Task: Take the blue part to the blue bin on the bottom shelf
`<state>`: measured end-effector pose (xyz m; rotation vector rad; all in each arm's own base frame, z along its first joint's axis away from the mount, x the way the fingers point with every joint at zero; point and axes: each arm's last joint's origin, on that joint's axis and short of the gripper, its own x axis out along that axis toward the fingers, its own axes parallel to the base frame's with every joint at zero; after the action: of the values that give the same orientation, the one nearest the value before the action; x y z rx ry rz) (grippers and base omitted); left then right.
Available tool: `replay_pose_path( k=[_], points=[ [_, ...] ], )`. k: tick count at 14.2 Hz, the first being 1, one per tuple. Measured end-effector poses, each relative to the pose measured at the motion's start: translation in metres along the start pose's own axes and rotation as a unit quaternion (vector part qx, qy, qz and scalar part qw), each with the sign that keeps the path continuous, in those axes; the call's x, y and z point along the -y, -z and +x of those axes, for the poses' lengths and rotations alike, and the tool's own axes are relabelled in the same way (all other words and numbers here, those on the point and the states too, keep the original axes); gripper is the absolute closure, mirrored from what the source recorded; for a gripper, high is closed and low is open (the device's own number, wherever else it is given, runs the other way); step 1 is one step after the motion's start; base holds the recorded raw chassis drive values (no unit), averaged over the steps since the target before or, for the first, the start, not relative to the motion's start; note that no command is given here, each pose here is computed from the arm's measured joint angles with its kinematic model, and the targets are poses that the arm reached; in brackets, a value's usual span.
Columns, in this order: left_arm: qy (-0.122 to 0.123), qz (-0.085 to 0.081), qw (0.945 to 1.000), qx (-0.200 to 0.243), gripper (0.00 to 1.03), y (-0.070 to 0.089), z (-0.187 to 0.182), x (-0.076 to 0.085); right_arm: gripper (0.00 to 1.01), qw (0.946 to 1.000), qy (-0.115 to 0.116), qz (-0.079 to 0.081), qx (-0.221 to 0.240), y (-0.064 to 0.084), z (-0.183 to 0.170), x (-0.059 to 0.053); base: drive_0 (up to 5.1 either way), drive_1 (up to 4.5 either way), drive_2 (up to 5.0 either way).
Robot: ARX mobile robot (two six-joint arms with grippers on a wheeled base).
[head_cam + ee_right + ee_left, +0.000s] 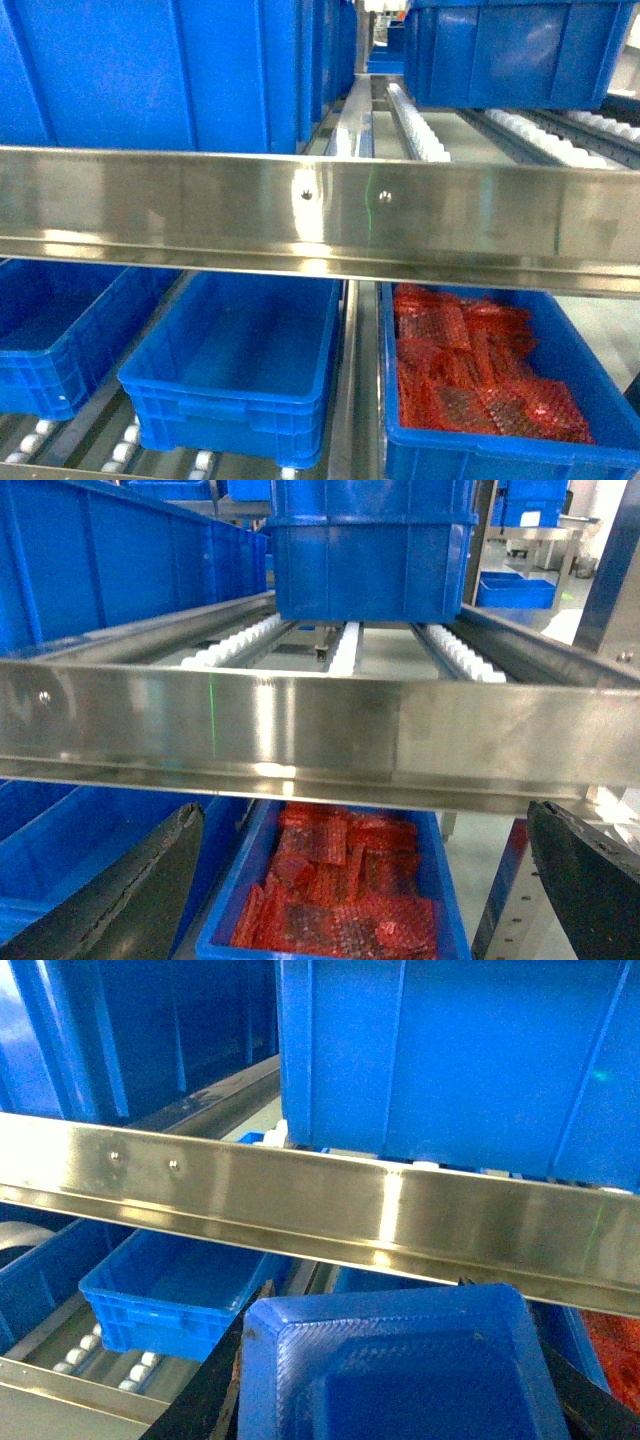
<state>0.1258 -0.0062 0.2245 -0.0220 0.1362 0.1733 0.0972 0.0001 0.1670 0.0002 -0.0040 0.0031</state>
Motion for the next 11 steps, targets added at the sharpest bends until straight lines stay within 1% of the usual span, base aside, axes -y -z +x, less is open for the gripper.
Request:
replay_pose_path(
  k=[11],
  points=[
    [0.000,0.001,1.0000,-0.001,0.59,0.0002,0.0000,0.0000,0.03,1.0000,0.002,0.000,0.000,0.0001,0.0000,0.0001,0.0,0.00,0.0]
  ],
)
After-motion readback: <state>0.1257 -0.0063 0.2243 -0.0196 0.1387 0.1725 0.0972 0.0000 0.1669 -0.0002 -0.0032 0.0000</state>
